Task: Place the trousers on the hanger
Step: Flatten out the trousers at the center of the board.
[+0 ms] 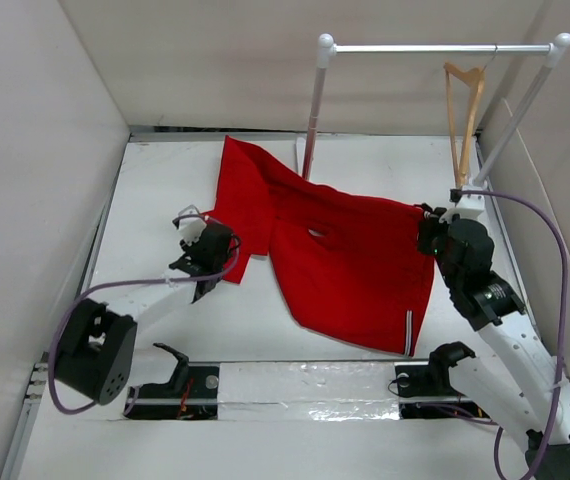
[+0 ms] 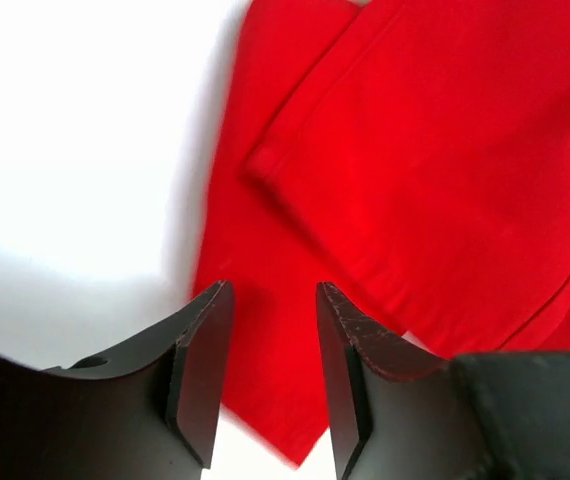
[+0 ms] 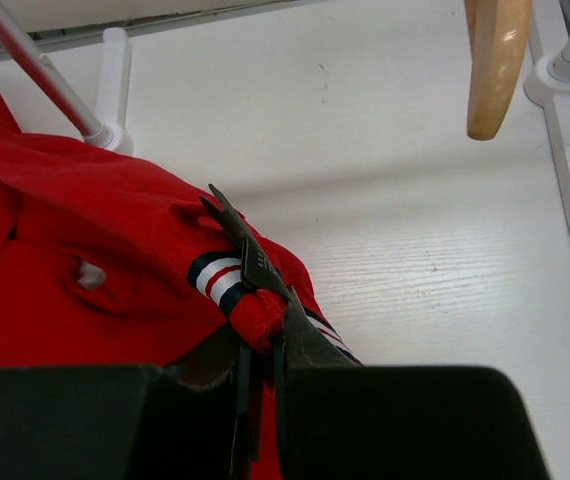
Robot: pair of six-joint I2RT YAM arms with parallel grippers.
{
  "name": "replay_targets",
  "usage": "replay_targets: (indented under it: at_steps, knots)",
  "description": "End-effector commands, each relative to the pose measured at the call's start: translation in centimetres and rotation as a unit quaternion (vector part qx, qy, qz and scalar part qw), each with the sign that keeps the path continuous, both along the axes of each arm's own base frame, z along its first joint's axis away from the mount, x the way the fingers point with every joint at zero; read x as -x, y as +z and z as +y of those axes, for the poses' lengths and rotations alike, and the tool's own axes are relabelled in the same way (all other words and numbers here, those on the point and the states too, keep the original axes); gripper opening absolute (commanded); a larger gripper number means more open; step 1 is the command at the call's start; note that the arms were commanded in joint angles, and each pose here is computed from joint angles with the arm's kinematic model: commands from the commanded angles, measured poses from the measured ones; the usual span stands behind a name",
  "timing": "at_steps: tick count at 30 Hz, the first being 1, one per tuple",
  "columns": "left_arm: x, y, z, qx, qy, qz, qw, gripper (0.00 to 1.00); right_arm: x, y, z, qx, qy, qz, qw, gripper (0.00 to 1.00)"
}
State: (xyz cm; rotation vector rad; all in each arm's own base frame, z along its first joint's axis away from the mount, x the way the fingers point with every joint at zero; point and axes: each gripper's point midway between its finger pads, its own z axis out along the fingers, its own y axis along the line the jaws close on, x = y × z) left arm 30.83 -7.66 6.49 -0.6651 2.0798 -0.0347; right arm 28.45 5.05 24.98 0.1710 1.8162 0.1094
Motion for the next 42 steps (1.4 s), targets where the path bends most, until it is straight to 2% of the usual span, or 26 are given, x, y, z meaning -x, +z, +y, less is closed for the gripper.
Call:
replay_targets:
  at_steps: [1, 6, 11, 16, 21, 29, 32, 38, 41, 42]
  knots:
    - [-4.1, 2.3, -1.3, 0.011, -0.001, -0.034, 0.999, 0.35, -0.7, 3.1, 0.2, -0.018, 0.004, -0.062, 0.998, 0.00]
    - [-6.0, -0.1, -2.0, -0.002, -0.002, 0.000, 1.000, 0.34, -0.3, 3.3, 0.3, -0.019, 0.012, -0.066, 0.998, 0.00]
    - [-7.0, -0.3, -2.2, -0.004, 0.001, 0.008, 1.000, 0.33, -0.5, 3.0, 0.7, -0.018, 0.020, -0.062, 0.998, 0.00]
    - [-5.8, -0.8, -1.7, 0.002, 0.009, 0.012, 1.000, 0.32, -0.6, 3.1, 0.6, -0.017, 0.017, -0.063, 0.998, 0.00]
    - [-4.5, -1.6, -1.2, 0.004, 0.011, 0.018, 1.000, 0.41, -0.8, 2.9, 0.8, -0.018, 0.020, -0.062, 0.998, 0.00]
    - [-5.1, -2.1, -1.4, 0.000, 0.011, 0.023, 1.000, 0.41, -0.9, 2.7, 1.0, -0.022, 0.023, -0.061, 0.998, 0.00]
    - [-5.9, -1.5, -1.8, 0.004, 0.011, 0.015, 1.000, 0.38, -0.8, 2.7, 0.9, -0.022, 0.023, -0.061, 0.998, 0.00]
    - [-8.1, 0.2, -2.4, 0.006, 0.016, -0.012, 1.000, 0.27, -0.7, 2.6, 0.8, -0.020, 0.019, -0.062, 0.998, 0.00]
    - [-9.0, 0.7, -1.2, 0.007, 0.034, -0.019, 0.999, 0.17, -0.7, 2.5, 0.7, -0.020, 0.016, -0.062, 0.998, 0.00]
    - [-9.2, 1.0, -0.8, 0.008, 0.039, -0.023, 0.999, 0.03, -0.7, 2.5, 0.6, -0.021, 0.014, -0.062, 0.998, 0.00]
